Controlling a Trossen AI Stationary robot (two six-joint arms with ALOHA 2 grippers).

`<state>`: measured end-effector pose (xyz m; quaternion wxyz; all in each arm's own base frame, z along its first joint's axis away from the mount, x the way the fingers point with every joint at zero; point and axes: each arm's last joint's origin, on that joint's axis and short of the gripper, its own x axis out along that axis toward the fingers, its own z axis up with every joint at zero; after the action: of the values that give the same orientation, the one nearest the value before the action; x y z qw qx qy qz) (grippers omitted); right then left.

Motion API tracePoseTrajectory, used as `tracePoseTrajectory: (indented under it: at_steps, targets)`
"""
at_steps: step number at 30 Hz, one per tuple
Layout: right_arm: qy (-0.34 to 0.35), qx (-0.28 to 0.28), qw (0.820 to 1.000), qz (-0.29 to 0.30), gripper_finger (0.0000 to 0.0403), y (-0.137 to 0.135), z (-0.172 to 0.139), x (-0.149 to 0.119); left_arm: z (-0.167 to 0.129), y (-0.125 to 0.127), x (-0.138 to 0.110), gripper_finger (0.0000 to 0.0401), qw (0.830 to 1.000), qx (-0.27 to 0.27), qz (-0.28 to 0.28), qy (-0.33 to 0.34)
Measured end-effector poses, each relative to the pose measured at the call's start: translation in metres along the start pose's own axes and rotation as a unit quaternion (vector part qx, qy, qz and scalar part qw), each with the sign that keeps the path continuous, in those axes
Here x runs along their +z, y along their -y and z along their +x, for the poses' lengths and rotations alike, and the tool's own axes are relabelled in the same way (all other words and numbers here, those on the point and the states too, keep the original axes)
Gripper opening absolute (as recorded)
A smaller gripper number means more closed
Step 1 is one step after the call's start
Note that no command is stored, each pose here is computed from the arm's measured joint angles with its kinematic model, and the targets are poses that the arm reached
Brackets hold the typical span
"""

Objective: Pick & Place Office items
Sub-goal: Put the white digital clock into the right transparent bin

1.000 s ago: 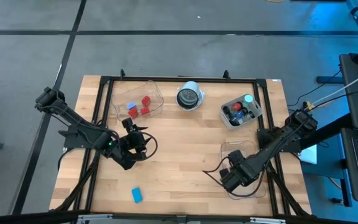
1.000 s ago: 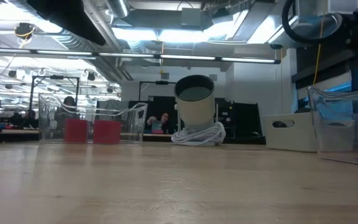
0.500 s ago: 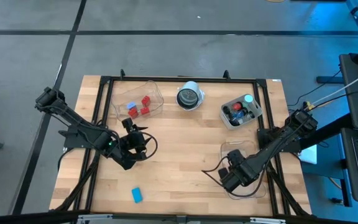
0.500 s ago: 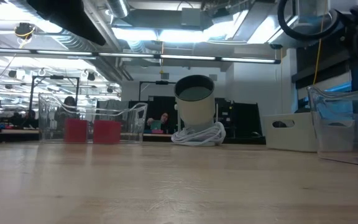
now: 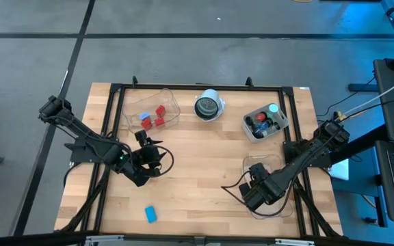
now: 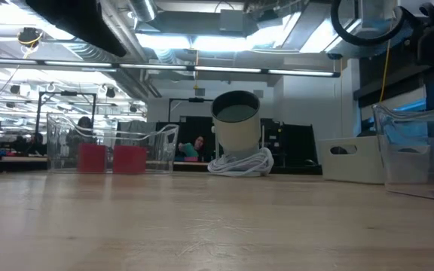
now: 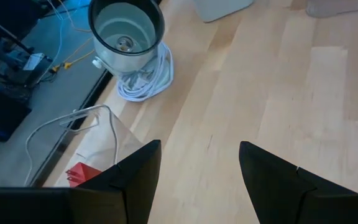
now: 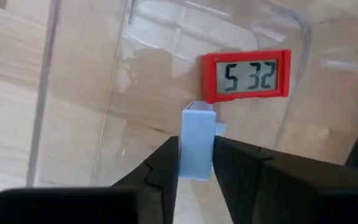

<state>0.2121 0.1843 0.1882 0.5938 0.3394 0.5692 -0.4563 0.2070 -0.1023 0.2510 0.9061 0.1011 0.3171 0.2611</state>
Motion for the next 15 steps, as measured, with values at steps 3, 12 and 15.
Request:
tracePoseTrajectory:
  at_steps: [3,12,15]
  targets:
    - [0.004,0.001,1.000,0.000,0.0121,0.000,0.000,0.000,0.000,0.001,0.000,0.0214,1.000,-0.011,0.000,-0.007]
    - [-0.035,-0.009,0.999,-0.006,0.0215,0.004,-0.010,0.000,-0.002,0.009,-0.006,0.0214,0.981,-0.165,0.018,-0.102]
    - [-0.029,-0.012,0.999,-0.015,0.0230,0.006,-0.026,0.003,-0.006,0.015,-0.010,0.0214,0.946,-0.276,0.027,-0.166]
